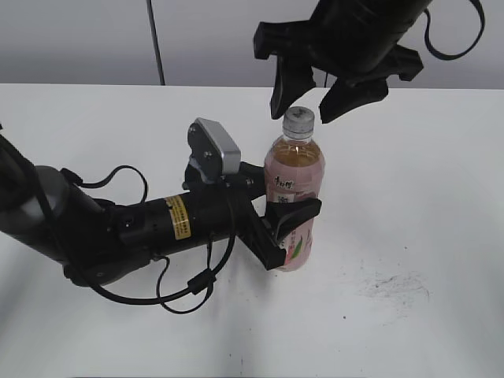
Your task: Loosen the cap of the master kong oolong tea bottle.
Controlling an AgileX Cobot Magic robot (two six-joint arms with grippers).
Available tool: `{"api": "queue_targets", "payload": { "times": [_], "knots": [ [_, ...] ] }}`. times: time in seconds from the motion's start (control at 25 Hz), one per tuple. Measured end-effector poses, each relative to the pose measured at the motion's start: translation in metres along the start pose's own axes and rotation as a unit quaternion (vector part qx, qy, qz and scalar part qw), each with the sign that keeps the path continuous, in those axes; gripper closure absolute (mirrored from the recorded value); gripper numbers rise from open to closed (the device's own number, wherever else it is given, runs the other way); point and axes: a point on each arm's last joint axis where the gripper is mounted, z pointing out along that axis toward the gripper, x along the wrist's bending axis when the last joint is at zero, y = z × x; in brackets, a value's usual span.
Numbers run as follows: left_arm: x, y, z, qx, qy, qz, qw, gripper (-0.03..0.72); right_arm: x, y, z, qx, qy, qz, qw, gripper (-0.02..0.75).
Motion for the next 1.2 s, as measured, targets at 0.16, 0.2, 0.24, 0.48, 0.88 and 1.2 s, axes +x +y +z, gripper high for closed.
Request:
{"api": "queue_targets", "payload": {
  "times": [0.16, 0.2, 0.24, 0.48, 0.88, 1.2],
  "knots": [
    [0.0000, 0.0000, 0.0000, 0.000, 0.000, 0.000, 1.000, 0.300, -0.0007, 0.0003, 0.0067, 0.008, -0.002, 0.002, 1.000, 0.279],
    [0.0000, 0.0000, 0.0000, 0.000, 0.000, 0.000, 1.000, 0.300, -0.0005, 0.0003, 0.0068, 0.008, -0.001, 0.003, 1.000, 0.287],
    [0.0000, 0.0000, 0.0000, 0.000, 0.000, 0.000, 1.000, 0.300, -0.0006, 0.0002, 0.0068, 0.009, -0.001, 0.003, 1.000, 0.306],
    [0.0000, -0.0004, 0.0000, 0.000, 0.000, 0.001, 1.000, 0.300, 0.0000, -0.0009, 0.0066, 0.015, 0.001, -0.026, 1.000, 0.451],
    [-0.0006, -0.0007, 0.0000, 0.001, -0.003, 0.006, 1.000, 0.300, 0.0009, -0.0026, 0.0063, 0.022, 0.013, -0.349, 0.937, 0.458],
    [-0.0017, -0.0012, 0.0001, 0.003, -0.009, 0.015, 1.000, 0.300, 0.0006, -0.0066, 0.0046, 0.037, 0.034, -0.658, 0.751, 0.458]
  ]
}}
